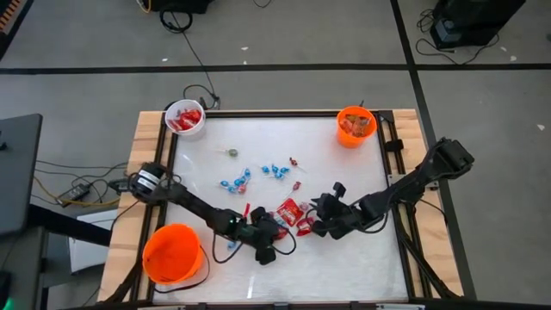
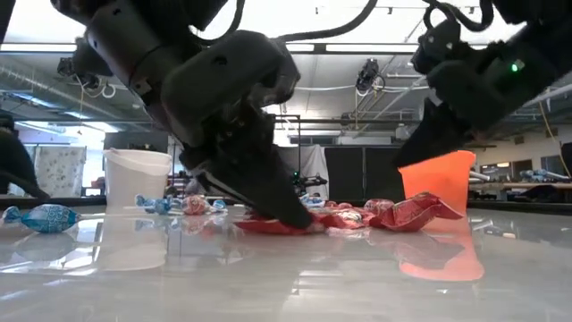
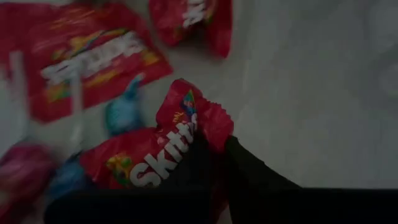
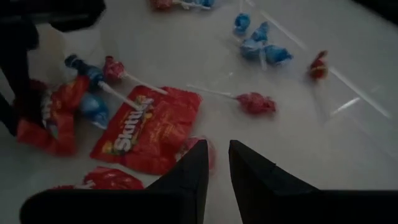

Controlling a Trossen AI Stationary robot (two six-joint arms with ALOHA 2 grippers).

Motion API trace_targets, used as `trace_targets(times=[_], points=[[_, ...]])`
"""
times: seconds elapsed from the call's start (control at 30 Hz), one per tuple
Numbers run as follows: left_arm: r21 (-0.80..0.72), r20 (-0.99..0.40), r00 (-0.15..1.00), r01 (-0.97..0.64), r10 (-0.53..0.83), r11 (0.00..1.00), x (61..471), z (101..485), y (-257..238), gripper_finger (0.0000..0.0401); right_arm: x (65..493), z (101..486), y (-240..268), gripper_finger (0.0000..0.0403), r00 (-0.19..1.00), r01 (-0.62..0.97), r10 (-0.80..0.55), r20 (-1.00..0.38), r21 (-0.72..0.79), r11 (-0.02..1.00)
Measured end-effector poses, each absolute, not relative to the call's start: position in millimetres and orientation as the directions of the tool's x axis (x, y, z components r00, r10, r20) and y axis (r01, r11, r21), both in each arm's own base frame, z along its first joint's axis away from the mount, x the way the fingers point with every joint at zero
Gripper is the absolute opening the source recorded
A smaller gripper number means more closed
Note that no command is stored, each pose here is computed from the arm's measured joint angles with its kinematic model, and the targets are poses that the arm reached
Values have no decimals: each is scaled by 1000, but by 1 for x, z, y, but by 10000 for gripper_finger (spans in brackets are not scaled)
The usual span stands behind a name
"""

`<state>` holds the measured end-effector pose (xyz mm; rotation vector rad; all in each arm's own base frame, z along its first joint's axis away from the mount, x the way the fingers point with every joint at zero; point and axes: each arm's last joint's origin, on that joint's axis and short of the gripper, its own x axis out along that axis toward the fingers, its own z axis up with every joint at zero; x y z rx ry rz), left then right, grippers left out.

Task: Sort candy by brand, put in halloween buckets
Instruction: Put the bottom left red candy pack into the white bucket

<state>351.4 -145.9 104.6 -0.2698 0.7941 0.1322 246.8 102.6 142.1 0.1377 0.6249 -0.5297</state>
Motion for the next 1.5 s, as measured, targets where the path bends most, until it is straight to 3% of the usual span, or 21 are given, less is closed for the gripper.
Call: trace_targets(times=[0.27, 0.6, 0.8, 1.1, 1.37, 1.5], points=[[-185, -680, 733, -159, -10, 970, 354, 164, -130, 26, 244, 118, 106, 77, 713, 418, -326, -620, 4, 908], [-60, -676, 732, -166, 82, 984, 330, 225, -90, 23, 252, 121, 94, 77, 725, 405, -400, -560, -123, 906], [16, -718, 677, -216, 161, 976, 313, 240, -53, 23, 257, 122, 86, 77, 722, 423, -409, -558, -110, 899], [11, -796, 561, -359, 226, 933, 286, 223, 12, 23, 266, 126, 71, 76, 730, 423, -441, -522, -163, 892], [80, -844, 415, -531, 341, 844, 247, 253, 63, 23, 270, 128, 62, 75, 732, 414, -452, -509, -194, 889], [156, -849, 284, -672, 446, 724, 217, 272, 98, 23, 272, 128, 55, 74, 725, 413, -454, -518, -200, 888]])
